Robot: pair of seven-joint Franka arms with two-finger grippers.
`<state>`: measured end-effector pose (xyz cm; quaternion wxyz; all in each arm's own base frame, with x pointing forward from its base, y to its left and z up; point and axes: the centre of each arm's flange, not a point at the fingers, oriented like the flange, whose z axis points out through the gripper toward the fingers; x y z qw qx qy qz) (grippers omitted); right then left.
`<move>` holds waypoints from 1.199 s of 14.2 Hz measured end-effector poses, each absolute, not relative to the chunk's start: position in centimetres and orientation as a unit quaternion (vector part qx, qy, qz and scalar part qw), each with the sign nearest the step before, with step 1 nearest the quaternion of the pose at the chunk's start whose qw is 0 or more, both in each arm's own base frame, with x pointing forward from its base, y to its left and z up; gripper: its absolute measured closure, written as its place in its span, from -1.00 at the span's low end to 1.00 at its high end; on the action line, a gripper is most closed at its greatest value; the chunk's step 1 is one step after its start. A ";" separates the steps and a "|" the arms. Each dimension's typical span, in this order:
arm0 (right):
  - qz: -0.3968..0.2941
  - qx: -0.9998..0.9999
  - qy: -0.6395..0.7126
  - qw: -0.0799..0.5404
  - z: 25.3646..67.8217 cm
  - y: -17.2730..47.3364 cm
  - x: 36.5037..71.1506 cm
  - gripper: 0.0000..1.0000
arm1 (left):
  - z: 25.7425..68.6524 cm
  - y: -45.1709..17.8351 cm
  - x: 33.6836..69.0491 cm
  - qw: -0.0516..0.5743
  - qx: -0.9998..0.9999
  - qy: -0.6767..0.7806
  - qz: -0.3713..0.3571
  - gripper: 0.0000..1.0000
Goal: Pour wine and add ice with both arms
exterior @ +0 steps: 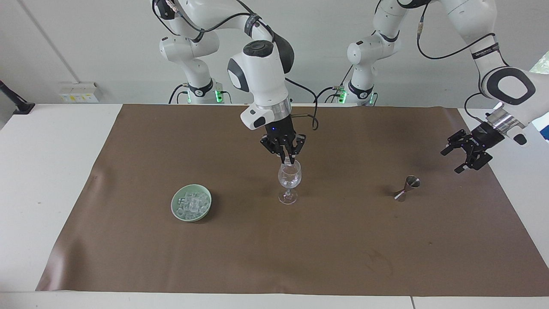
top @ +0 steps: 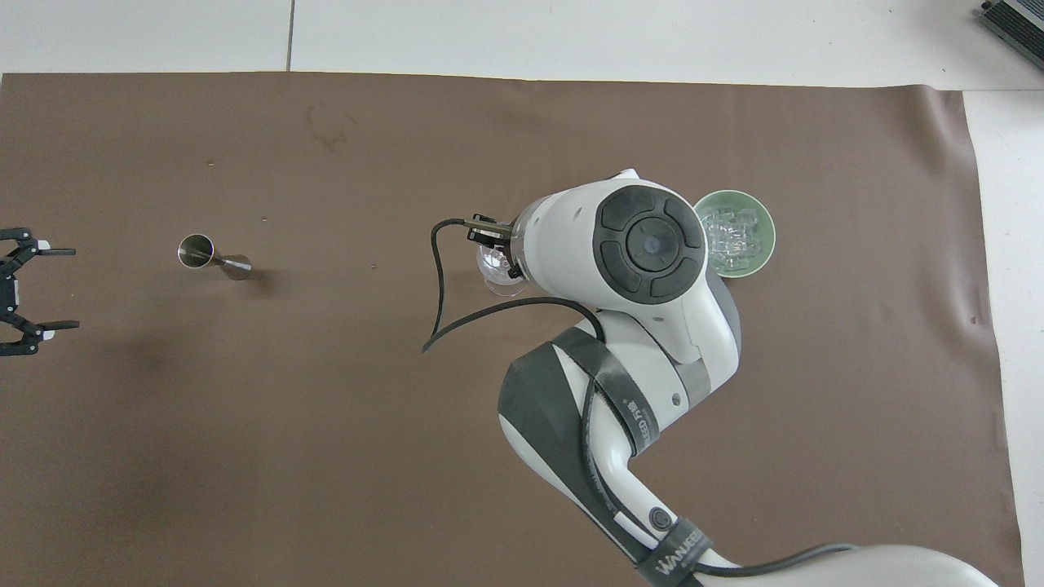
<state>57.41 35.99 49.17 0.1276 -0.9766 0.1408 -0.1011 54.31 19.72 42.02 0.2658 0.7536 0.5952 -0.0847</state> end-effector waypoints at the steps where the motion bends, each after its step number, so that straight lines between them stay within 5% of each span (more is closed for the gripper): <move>1: -0.101 -0.977 0.141 0.127 49.1 36.0 57.4 0.52 | 43.4 19.2 54.4 0.255 0.770 0.581 -0.071 -1.00; 7: -0.112 -0.974 0.141 0.137 49.4 36.0 57.7 0.52 | 51.8 14.5 55.3 0.173 0.882 0.439 0.020 -1.00; 17: -0.112 -0.974 0.141 0.137 49.2 36.0 57.8 0.52 | 57.4 6.5 56.3 0.074 0.984 0.151 0.055 -1.00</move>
